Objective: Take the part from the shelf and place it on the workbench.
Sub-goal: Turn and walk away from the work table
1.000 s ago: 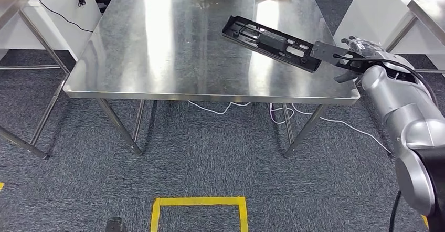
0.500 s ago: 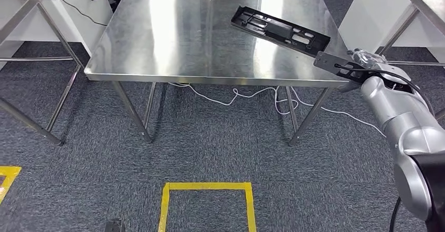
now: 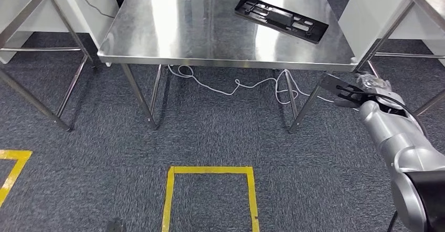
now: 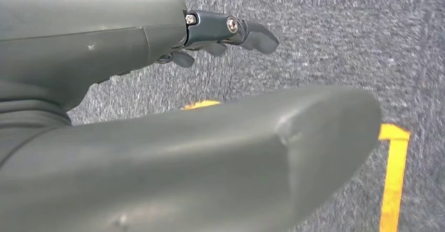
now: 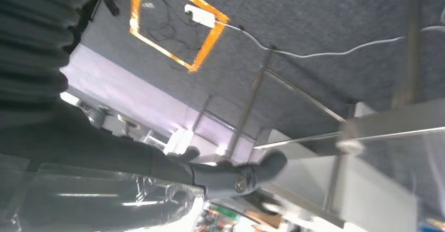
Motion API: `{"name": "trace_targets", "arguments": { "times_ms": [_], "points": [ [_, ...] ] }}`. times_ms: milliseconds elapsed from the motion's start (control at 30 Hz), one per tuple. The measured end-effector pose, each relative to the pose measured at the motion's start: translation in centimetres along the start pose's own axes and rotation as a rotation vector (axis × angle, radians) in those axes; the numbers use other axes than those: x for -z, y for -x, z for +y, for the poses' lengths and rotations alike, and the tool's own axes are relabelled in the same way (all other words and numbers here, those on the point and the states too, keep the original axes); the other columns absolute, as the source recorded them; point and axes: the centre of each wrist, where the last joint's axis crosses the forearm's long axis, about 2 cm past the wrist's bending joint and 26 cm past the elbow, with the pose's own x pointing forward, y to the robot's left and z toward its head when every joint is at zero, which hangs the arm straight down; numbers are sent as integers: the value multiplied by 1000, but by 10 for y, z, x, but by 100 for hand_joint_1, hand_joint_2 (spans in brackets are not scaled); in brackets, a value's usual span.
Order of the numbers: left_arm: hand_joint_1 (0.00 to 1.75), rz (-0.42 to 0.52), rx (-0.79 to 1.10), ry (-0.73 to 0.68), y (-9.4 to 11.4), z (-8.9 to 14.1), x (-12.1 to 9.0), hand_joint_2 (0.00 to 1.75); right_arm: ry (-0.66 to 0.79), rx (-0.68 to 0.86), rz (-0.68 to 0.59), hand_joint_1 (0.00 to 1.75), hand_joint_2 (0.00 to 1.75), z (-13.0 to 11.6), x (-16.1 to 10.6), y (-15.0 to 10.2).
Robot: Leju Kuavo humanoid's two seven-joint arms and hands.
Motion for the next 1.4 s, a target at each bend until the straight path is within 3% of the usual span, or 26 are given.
{"name": "trace_targets", "arguments": {
  "times_ms": [167, 300, 533, 833, 1200, 1400],
  "points": [
    [0, 6, -4, -12, 3, 1, -1, 0, -45, 12, 70, 0, 0, 47, -9, 11],
    [0, 2, -7, -18, 3, 2, -1, 0, -93, 5, 101, 0, 175, 106, -26, 28],
    [0, -6, -8, -23, 4, 4, -1, 0, -203, 47, 166, 0, 175, 190, -67, 61],
    [0, -16, 11, 1, 2, 3, 0, 0, -407, 135, 304, 0, 175, 294, -149, 99],
    [0, -25, 53, 21, 0, 5, 2, 0, -644, 337, 369, 0, 175, 368, -241, 94],
    [0, -31, 75, 22, -7, 4, 6, 0, -732, 452, 420, 0, 175, 388, -273, 87]
  ]
}}
